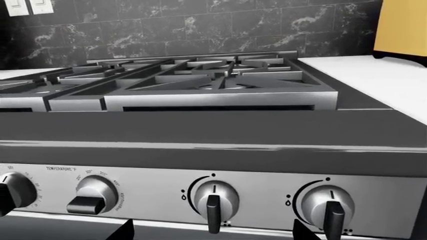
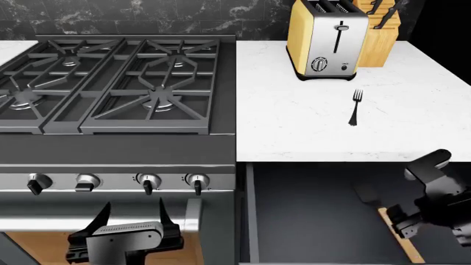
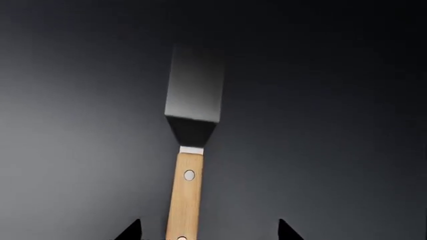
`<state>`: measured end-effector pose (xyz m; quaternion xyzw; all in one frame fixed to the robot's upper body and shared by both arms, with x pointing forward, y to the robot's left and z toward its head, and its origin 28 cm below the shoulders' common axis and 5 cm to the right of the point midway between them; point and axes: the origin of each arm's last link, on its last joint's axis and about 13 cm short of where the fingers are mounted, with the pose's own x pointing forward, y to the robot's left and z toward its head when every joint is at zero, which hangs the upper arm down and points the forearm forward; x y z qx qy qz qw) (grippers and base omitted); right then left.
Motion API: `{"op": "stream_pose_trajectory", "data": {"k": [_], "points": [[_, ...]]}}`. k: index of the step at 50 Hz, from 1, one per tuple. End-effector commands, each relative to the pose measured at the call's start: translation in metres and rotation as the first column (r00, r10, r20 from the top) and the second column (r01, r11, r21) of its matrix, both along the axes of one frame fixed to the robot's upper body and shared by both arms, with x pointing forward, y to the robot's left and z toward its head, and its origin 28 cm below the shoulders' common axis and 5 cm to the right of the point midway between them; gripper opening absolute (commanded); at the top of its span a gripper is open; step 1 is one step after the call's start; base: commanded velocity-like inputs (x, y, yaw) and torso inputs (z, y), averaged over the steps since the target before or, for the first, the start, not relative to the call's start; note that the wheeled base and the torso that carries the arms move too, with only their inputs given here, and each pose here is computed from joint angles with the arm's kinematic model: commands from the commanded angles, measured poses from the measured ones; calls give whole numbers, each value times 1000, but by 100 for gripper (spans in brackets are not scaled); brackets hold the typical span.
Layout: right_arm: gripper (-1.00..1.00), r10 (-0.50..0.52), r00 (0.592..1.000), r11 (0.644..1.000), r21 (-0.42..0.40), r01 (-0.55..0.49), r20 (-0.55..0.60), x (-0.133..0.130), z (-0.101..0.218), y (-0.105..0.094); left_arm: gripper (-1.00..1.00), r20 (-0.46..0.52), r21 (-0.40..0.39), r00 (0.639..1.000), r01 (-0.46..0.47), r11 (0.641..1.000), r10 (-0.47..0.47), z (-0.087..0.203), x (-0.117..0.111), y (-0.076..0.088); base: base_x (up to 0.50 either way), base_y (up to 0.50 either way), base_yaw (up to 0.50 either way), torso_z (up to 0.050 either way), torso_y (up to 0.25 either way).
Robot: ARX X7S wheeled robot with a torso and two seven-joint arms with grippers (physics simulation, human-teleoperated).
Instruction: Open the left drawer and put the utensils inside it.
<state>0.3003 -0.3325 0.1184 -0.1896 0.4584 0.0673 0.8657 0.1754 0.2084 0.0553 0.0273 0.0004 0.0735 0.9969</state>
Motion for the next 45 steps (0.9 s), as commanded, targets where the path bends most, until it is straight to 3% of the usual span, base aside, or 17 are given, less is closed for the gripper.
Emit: {"op": "stream_pose_trajectory", "data": {"k": [1,17,45], "points": [[100,30,998,1000,-7,-29,61,-13,20,3,100,8,-1,1000,4,1000,-4,1,-1,0,0,0,0,0,0],[100,78,973,997,-10,-78,217,-50,52,5,100,11,1,1000,4,1000,-4,3,-1,-1,0,0,0,0,0],[100,57,966,998,1,-59,253,-47,59,7,100,-7,18,1000,-18,1000,19,2,0,0,0,0,0,0,0]]}}
